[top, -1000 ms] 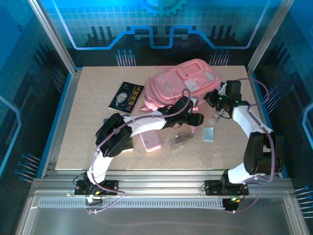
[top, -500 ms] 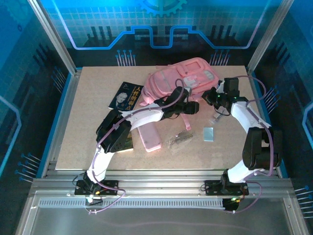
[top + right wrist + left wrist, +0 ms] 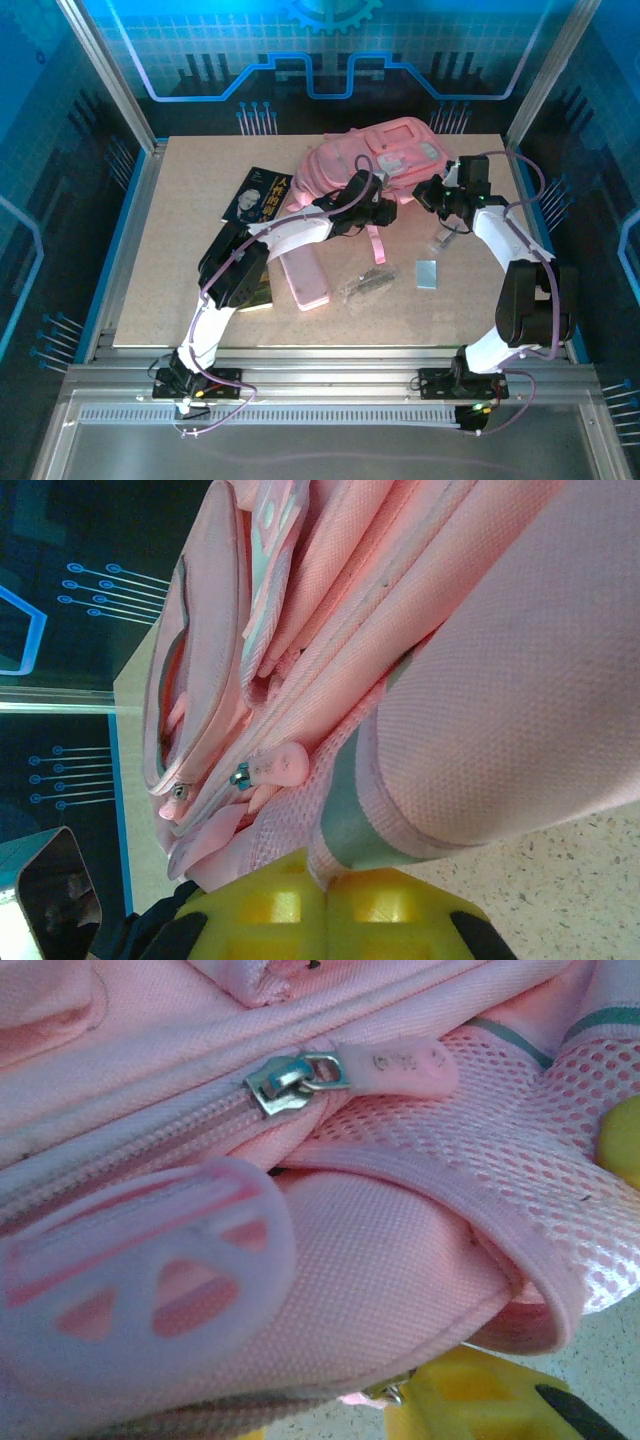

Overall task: Pack the student bag
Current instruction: Unzip the student bag at the top-center of the table.

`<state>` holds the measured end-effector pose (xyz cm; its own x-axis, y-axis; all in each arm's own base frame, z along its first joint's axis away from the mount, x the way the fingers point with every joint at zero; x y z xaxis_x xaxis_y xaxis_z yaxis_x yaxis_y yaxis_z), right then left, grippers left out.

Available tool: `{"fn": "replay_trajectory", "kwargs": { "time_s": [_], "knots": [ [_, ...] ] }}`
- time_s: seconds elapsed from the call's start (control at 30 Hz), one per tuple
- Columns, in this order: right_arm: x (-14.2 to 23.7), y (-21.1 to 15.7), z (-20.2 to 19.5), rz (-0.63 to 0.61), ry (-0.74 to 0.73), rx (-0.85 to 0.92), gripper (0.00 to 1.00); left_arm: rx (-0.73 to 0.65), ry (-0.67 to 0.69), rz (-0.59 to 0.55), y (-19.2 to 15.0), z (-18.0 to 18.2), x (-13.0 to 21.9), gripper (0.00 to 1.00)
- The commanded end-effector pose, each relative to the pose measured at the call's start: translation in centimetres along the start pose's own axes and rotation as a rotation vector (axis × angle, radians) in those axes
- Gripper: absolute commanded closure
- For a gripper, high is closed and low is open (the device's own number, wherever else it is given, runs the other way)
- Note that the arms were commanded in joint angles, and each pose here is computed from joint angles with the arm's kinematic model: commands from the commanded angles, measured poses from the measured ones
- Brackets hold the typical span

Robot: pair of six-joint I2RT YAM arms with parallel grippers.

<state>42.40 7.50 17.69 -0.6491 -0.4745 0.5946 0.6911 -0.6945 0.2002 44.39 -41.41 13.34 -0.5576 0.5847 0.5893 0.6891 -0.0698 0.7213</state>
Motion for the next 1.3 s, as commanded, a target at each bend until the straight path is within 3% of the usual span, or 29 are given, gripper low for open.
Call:
{"fn": "replay_trajectory", "kwargs": {
  "time_s": [0.0,0.13,0.27,0.47,0.73,1.13,1.27],
  "knots": [
    [0.1,-1.0,1.7,0.055,0.065,0.02,1.0,-0.022,0.017,-0.083,2.7,1.0,-0.1,0.72],
    [0.2,-1.0,1.6,0.053,0.058,0.027,1.0,-0.022,0.017,-0.076,2.7,1.3,0.1,0.82],
    [0.2,-0.8,1.3,0.051,0.053,0.028,1.0,-0.032,0.004,-0.071,2.8,1.0,0.8,1.0],
    [0.4,0.1,0.3,0.016,0.008,0.041,1.0,-0.069,-0.022,-0.01,1.9,0.7,2.1,1.0],
    [0.7,1.8,-1.4,-0.003,-0.012,0.028,1.0,-0.115,0.044,0.216,-3.6,4.1,4.8,1.0],
    [0.7,3.9,-4.1,-0.045,-0.086,0.023,1.0,-0.046,0.156,0.288,-6.0,10.1,9.1,1.0],
    [0.6,4.5,-4.6,-0.051,-0.098,0.0,1.0,0.002,0.051,0.333,-6.6,8.5,10.3,1.0]
  ]
}}
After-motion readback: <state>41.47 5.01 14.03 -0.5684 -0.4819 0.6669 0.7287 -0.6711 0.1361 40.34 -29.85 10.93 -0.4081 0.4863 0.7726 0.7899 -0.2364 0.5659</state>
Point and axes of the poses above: each hand's point on the last joint's axis, 136 mm out from that joint toward the fingers, its own x axis back along the fingers, its own z axis along the line the jaws close on, y = z × x, the point moved 1 cm from there along x, back along the fingers, and after that the axes turned 9 degrees about -x, right-handed, at the moved point
